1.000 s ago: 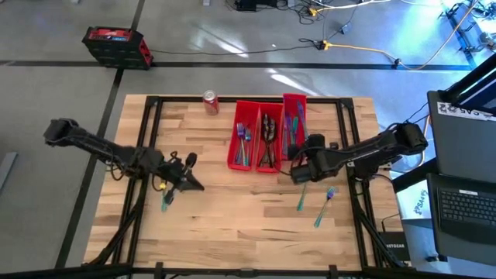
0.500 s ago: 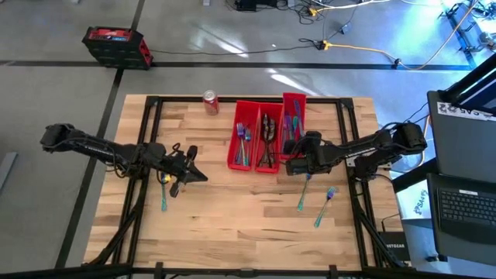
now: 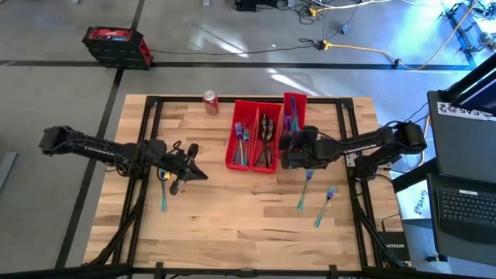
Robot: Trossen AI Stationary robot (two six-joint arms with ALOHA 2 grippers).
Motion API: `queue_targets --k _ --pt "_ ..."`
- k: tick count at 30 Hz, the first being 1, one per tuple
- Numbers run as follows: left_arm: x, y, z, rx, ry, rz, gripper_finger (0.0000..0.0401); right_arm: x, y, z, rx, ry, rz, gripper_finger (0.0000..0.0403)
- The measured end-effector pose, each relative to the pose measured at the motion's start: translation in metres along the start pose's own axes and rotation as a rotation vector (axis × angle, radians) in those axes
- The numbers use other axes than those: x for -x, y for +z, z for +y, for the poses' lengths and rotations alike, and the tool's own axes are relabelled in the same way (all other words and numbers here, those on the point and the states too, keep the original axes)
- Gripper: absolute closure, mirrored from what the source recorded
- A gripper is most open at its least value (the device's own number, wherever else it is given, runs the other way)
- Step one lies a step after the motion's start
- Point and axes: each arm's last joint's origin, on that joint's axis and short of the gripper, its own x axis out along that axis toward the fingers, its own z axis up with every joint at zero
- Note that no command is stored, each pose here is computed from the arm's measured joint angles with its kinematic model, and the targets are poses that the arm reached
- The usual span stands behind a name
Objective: Sort silverware
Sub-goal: Put the right purple table knife into the right red bin
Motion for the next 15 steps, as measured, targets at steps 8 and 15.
queue_targets --k 8,15 --pt "0.004 0.000 0.006 0.072 -0.186 0.016 0.0401 -0.010 0.011 0.004 -0.021 -0.032 0.139 0.0347" --pt "0.013 0.002 0.023 0.049 -0.320 0.011 0.0401 -0.027 0.011 0.008 -0.083 -0.053 0.209 0.0347"
